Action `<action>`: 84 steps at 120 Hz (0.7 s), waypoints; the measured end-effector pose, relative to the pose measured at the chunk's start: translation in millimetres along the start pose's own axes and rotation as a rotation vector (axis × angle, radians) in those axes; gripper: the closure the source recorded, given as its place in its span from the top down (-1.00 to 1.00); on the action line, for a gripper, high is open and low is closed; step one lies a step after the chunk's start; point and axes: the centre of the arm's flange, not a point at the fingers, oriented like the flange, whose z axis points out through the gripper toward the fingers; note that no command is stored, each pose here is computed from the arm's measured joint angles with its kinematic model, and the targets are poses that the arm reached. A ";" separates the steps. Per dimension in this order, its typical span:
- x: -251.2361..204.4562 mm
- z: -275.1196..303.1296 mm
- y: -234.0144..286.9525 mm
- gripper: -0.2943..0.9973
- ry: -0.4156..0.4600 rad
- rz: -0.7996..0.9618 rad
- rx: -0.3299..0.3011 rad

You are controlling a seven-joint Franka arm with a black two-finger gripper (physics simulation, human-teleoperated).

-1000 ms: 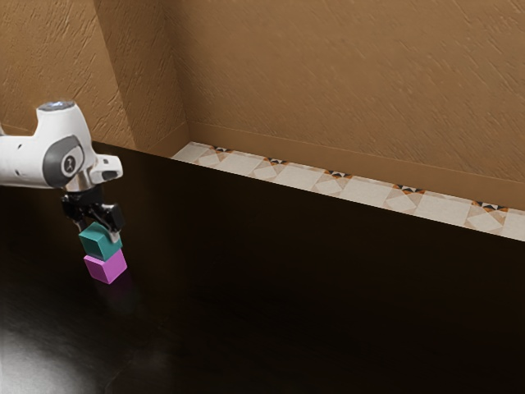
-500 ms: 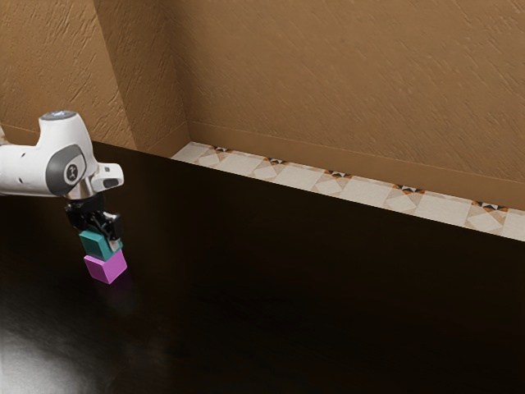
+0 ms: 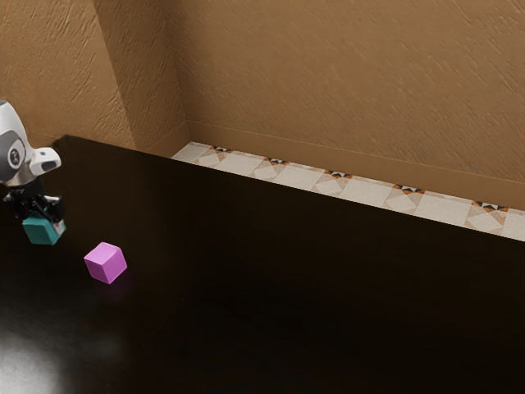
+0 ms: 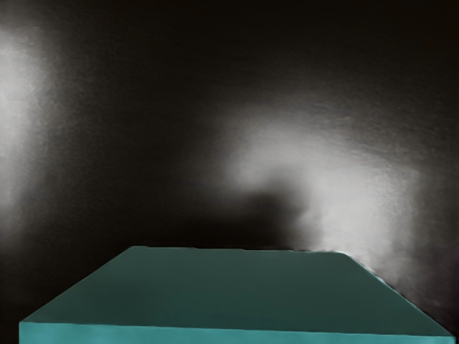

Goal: Pick up the blue block with one arm, and put the blue block on the table with one arm

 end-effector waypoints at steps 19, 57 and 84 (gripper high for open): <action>1.9 47.7 -19.8 0.16 -0.058 -0.026 -0.029; 5.4 -188.8 89.8 0.45 0.178 0.174 0.044; -39.1 -272.0 386.2 0.51 -0.009 0.898 -0.010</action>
